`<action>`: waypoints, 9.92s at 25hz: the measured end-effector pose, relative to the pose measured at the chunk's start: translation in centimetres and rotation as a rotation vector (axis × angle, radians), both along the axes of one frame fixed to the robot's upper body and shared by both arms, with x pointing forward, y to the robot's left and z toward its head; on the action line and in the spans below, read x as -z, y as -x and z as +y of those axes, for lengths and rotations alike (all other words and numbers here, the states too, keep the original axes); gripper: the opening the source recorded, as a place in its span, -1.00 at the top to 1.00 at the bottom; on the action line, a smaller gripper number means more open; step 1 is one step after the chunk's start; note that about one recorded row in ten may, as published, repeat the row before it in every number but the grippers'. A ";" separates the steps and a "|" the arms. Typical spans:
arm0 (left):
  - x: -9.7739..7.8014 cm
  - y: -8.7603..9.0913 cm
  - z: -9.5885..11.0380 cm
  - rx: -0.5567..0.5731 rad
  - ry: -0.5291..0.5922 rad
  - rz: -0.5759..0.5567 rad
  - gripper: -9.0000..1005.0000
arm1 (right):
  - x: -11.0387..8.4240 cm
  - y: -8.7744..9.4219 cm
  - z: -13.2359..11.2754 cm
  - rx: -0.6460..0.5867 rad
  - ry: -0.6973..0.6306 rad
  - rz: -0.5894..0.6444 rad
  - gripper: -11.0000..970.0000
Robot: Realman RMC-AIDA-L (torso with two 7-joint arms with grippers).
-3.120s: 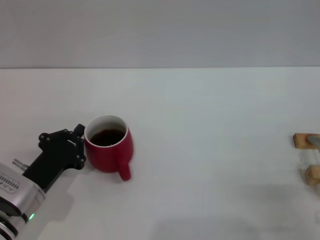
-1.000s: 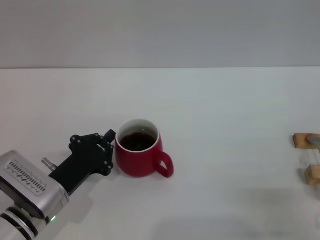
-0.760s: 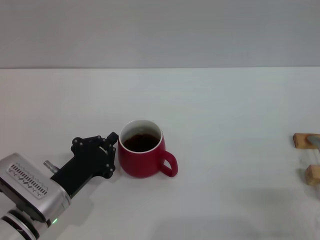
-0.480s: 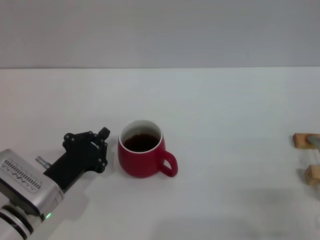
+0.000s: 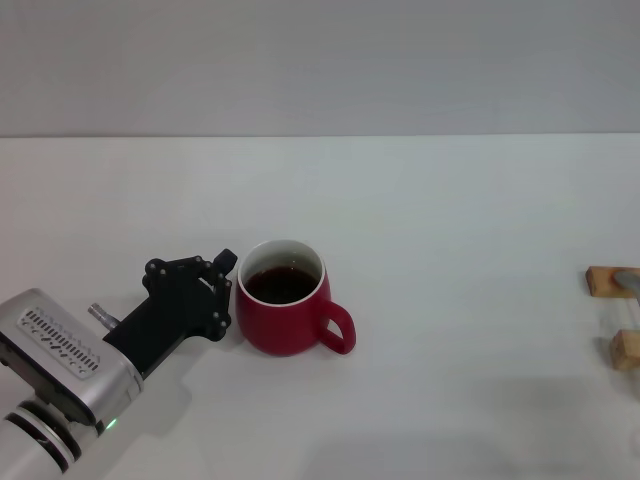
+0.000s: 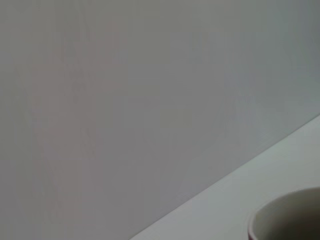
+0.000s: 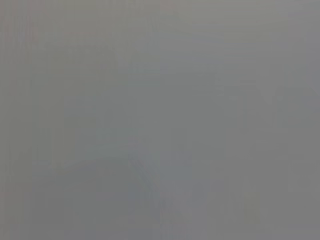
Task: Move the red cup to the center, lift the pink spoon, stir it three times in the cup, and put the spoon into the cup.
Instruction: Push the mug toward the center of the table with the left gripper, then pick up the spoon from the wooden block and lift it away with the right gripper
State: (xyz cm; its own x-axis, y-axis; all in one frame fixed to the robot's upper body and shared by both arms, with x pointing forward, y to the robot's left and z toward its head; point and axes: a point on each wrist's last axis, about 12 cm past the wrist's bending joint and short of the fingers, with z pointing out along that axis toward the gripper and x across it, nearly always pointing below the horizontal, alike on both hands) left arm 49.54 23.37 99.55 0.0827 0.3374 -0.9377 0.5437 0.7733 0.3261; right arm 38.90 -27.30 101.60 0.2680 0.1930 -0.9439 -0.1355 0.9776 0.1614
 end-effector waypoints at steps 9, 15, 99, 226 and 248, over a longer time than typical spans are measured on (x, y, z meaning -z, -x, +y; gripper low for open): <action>0.0 0.1 -0.6 0.026 0.005 0.002 0.99 | 0.0 -0.3 0.1 -0.007 0.001 0.001 -0.48; 0.0 0.3 -1.1 0.044 0.011 0.005 0.99 | 0.0 -0.4 0.2 -0.010 0.000 0.000 -0.48; 0.2 4.5 3.3 -0.270 0.189 -0.038 0.99 | 0.5 1.0 0.9 -0.068 0.000 0.037 -0.48; -0.2 5.2 7.8 -0.391 0.320 -0.036 0.98 | 4.9 3.3 -0.8 0.100 -0.066 0.403 -0.48; -0.1 5.2 7.9 -0.393 0.317 -0.035 0.98 | 5.1 3.0 -0.9 0.097 -0.062 0.419 -0.27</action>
State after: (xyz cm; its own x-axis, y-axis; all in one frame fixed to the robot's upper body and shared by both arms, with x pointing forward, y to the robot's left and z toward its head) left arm 44.35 31.22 99.69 0.0401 0.0480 -0.9980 0.1850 0.9812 0.0546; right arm 35.92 -28.19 96.53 -0.1162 0.2451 -0.9625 0.0466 0.9693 0.2412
